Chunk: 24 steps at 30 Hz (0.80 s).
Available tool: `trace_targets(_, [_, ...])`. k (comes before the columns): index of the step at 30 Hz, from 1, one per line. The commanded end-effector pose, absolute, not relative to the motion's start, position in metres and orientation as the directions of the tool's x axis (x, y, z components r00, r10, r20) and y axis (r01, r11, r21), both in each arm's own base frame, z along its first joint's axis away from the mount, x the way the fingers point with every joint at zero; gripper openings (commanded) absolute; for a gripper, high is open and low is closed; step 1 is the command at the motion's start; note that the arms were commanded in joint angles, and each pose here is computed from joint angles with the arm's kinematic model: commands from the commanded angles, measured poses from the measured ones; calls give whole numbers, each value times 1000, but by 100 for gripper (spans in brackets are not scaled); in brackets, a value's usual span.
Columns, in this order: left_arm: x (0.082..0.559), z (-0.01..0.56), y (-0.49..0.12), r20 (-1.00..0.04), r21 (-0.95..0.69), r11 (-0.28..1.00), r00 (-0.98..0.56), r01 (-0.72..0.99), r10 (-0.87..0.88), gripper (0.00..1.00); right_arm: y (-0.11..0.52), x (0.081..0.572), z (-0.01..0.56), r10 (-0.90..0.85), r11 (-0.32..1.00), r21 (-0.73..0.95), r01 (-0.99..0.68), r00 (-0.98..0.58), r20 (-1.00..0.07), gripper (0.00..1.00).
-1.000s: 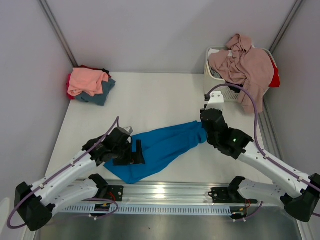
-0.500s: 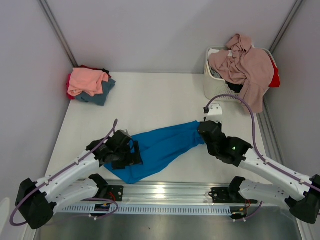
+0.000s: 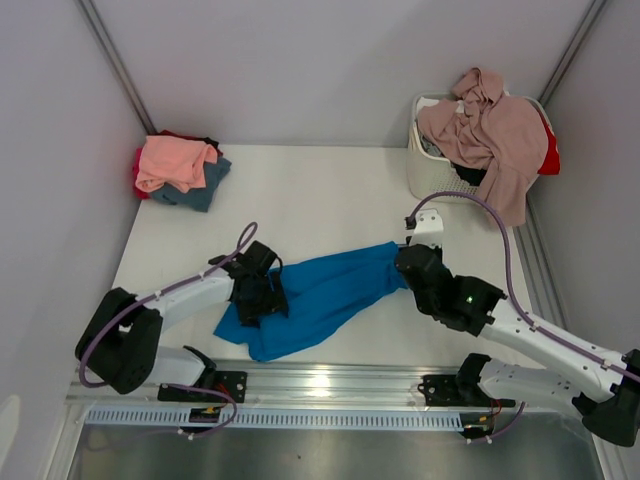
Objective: Fold and stack the t-shirts
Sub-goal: Flatten out the tshirt
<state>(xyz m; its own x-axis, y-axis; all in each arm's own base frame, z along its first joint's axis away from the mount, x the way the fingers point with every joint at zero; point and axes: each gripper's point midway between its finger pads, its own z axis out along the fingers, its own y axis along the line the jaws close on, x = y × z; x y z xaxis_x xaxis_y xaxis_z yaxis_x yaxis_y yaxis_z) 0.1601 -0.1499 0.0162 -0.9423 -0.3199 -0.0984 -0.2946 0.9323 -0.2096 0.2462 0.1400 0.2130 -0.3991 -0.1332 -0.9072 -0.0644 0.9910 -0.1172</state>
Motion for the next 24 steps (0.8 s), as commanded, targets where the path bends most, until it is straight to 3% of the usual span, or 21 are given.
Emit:
trace_targets(1, [196, 21, -161, -199, -250, 932, -928, -262, -314, 77, 139, 247, 229, -101, 995, -88, -51, -357, -929, 0])
trace_targets(8, [212, 42, -161, -251, -227, 945, -923, -237, -291, 73, 141, 248, 227, -114, 993, -98, -65, -356, -927, 0])
trace_targets(18, [192, 56, -147, -269, -245, 942, -917, -232, -295, 73, 142, 251, 225, -116, 993, -105, -50, -353, -928, 0])
trace_targets(24, [195, 42, -157, -231, -244, 948, -937, -207, -264, 51, 144, 252, 224, -117, 993, -105, -53, -353, -928, 0])
